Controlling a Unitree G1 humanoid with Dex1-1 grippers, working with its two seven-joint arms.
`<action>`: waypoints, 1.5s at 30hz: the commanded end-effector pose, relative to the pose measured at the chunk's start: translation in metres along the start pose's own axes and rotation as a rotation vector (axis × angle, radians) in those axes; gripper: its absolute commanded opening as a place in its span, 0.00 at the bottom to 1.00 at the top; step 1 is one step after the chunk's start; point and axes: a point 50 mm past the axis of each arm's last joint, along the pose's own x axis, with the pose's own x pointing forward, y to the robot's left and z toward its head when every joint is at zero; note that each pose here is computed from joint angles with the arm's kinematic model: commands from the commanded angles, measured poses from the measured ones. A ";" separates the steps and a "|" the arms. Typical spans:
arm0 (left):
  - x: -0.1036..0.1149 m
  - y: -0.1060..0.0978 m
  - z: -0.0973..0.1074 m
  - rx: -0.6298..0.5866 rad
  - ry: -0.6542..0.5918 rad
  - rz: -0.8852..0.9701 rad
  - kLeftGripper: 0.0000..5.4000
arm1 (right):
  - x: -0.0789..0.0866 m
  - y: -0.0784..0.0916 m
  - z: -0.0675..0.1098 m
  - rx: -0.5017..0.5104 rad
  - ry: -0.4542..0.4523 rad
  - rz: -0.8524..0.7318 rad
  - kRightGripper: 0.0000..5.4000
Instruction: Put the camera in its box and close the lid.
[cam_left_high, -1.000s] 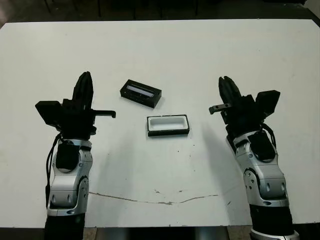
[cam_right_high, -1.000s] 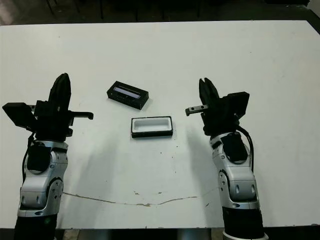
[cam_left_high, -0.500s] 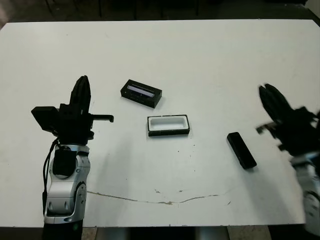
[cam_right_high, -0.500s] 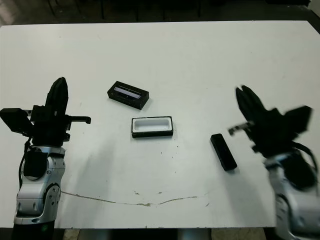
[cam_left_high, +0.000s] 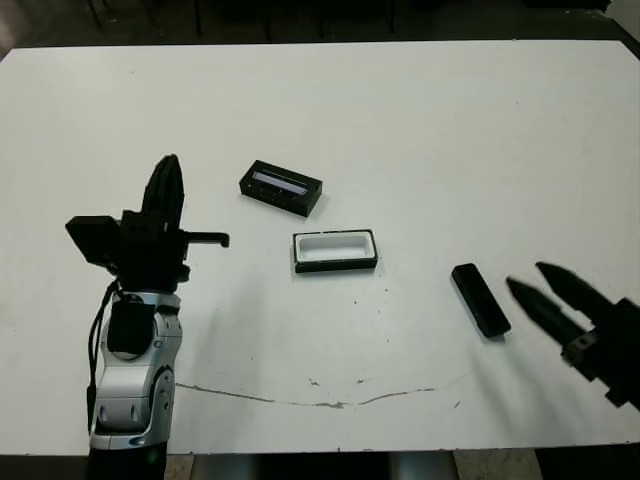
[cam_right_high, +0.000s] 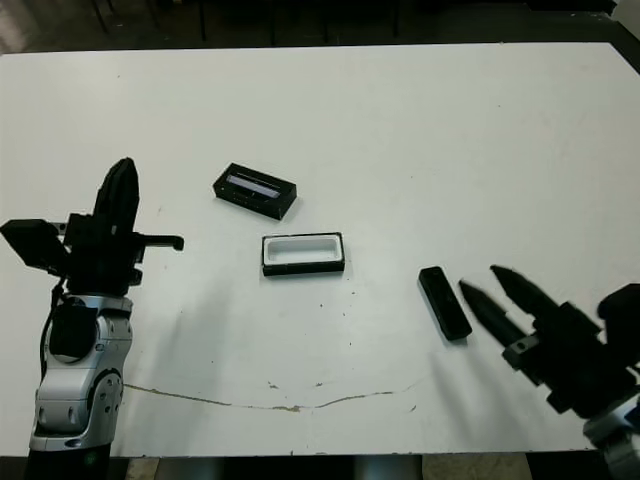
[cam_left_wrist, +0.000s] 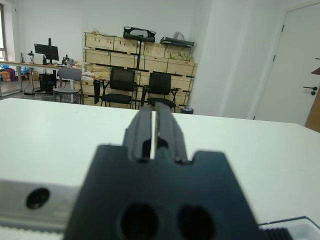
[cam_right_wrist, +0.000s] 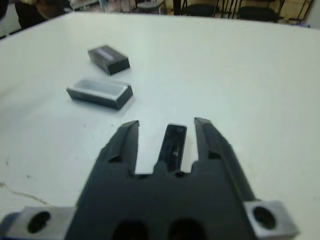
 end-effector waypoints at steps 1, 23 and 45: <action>-0.005 0.006 -0.009 0.007 0.048 0.006 0.00 | 0.000 -0.002 -0.014 0.035 0.067 -0.019 0.52; -0.009 0.008 -0.010 0.051 0.053 0.008 0.00 | 0.006 0.001 -0.067 0.110 0.061 -0.080 1.00; -0.014 0.009 -0.012 0.051 0.068 0.017 0.00 | -0.006 0.032 -0.059 0.223 0.128 -0.260 0.91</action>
